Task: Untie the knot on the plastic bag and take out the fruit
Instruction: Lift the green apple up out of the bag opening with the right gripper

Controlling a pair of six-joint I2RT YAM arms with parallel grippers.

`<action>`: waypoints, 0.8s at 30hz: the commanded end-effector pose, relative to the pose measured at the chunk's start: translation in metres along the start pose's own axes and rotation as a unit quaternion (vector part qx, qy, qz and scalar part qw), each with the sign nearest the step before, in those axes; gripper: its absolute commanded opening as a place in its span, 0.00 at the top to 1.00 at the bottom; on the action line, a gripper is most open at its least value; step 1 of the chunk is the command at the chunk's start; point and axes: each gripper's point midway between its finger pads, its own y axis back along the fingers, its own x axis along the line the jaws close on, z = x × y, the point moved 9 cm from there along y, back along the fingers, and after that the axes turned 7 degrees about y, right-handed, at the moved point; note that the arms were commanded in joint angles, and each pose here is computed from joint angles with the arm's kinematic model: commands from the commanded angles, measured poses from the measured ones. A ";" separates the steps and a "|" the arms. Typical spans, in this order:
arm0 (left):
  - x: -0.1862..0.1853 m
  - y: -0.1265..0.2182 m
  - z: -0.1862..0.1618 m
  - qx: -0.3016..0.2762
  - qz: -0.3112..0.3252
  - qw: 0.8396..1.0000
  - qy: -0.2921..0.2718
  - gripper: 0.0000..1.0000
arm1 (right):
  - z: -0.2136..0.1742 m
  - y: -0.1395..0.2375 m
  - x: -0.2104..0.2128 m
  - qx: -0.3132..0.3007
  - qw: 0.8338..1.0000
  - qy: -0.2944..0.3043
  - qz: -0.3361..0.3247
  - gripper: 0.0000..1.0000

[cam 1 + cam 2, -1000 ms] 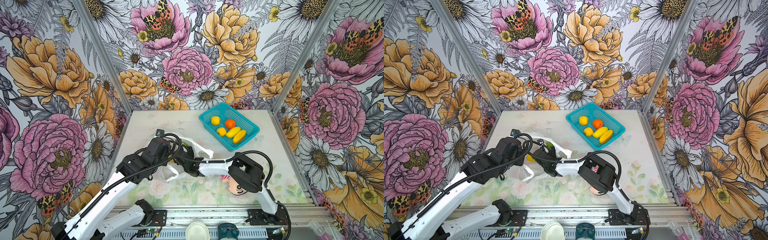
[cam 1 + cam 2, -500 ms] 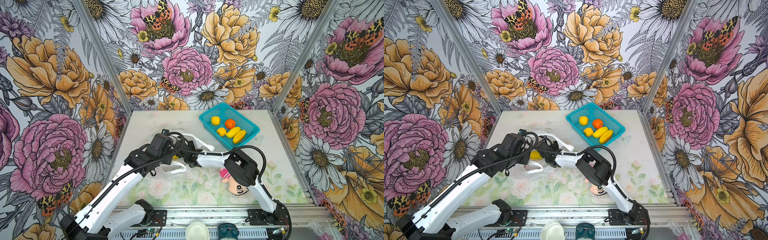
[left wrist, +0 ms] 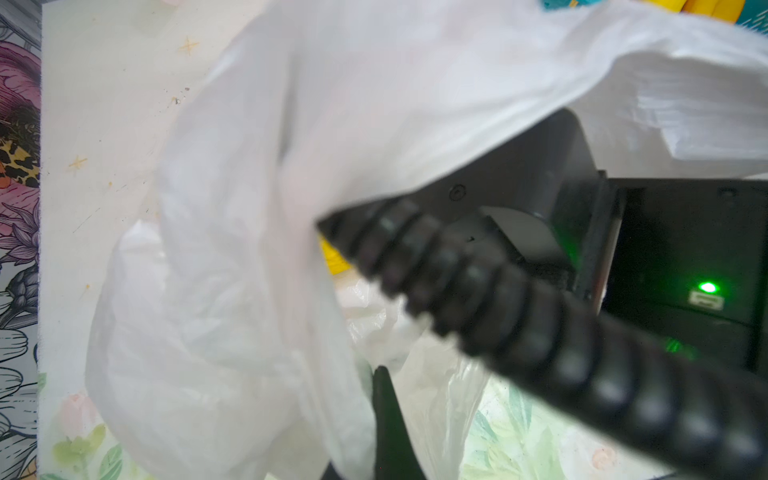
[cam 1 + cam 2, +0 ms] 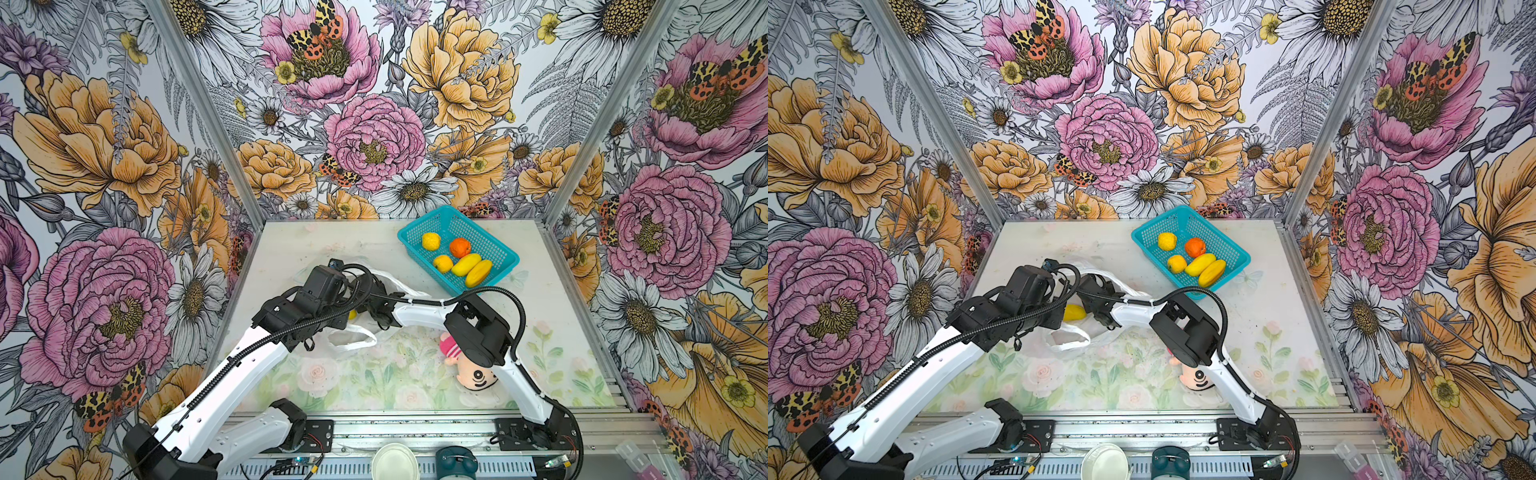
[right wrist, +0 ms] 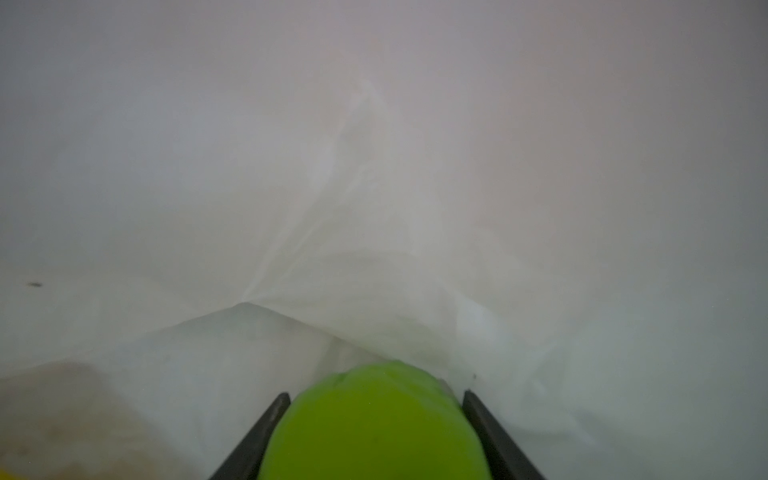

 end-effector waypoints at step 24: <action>0.007 -0.016 0.004 0.021 0.002 1.000 0.016 1.00 | 0.006 0.182 0.026 -0.221 0.947 0.104 0.207 0.69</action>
